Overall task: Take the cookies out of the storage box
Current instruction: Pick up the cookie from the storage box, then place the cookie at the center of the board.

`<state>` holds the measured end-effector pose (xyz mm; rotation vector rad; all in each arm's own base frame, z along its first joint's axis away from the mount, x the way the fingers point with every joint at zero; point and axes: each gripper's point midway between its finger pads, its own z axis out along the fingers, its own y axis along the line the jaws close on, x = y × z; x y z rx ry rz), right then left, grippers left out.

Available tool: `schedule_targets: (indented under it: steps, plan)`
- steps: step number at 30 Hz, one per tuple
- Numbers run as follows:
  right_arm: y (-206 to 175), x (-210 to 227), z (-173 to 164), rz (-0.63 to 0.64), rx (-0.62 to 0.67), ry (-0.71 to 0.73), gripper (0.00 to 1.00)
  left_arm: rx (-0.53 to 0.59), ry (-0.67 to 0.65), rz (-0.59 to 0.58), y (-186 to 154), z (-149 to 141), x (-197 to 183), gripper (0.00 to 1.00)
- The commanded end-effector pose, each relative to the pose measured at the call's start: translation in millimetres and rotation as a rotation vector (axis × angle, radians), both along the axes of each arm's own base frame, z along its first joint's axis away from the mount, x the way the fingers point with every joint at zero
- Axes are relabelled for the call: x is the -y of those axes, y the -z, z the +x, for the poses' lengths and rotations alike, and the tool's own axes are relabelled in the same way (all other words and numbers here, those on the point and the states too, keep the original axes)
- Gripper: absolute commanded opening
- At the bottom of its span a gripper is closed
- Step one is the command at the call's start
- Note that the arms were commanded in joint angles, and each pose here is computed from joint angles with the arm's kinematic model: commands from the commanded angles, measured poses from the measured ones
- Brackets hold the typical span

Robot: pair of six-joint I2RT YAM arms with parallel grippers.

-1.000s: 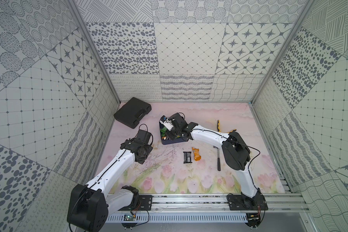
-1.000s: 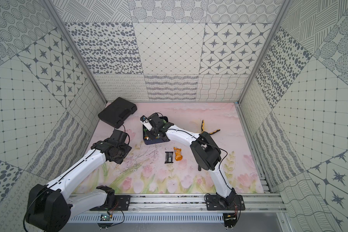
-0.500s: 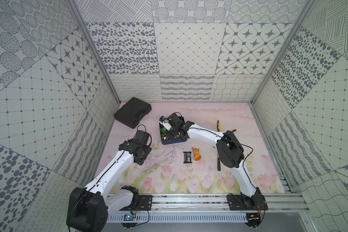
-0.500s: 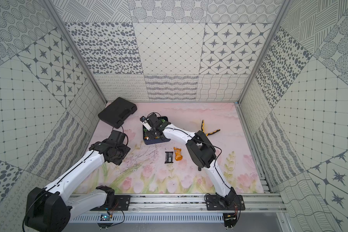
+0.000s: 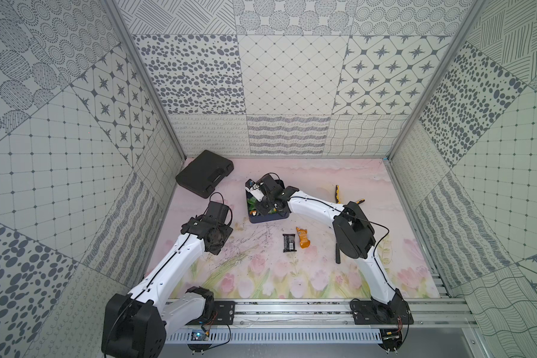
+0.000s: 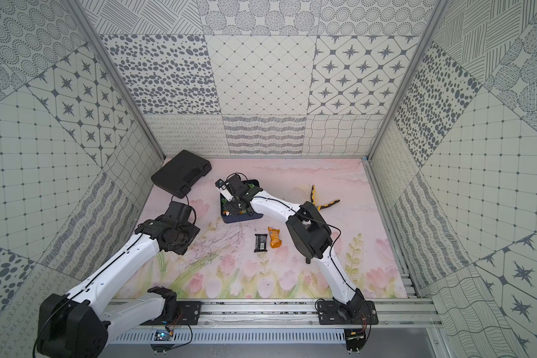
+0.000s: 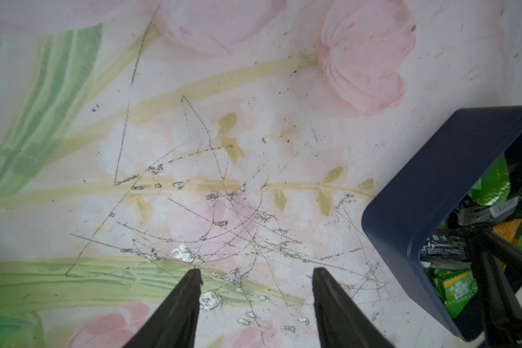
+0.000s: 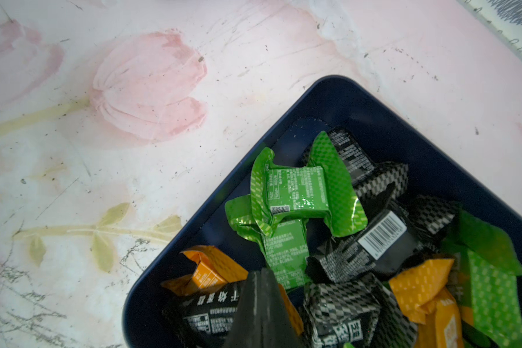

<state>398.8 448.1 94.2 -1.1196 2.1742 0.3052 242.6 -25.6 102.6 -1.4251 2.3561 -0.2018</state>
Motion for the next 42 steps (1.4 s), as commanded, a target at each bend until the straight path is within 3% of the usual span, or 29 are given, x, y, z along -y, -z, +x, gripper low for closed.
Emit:
schedule_targets:
  steps: [1,8,16,25,32,42]
  plan:
    - [-72,-4,9,0.098,0.109,0.016,0.0,0.023,0.068,0.035,0,2,-2,0.63]
    - [-105,9,-6,0.112,0.152,0.009,0.0,0.124,0.185,0.065,-11,18,3,0.64]
    - [-114,19,-55,0.114,0.125,-0.093,0.0,0.16,0.176,0.075,-12,12,-1,0.64]
    - [-54,26,-128,0.035,-0.044,-0.296,0.0,0.142,0.154,0.061,-6,1,-3,0.65]
    - [-10,32,-146,-0.071,-0.151,-0.377,0.0,0.139,0.158,0.047,-6,-2,-1,0.64]
    - [25,36,-139,-0.164,-0.148,-0.384,0.0,0.173,0.157,0.059,-14,-3,-4,0.64]
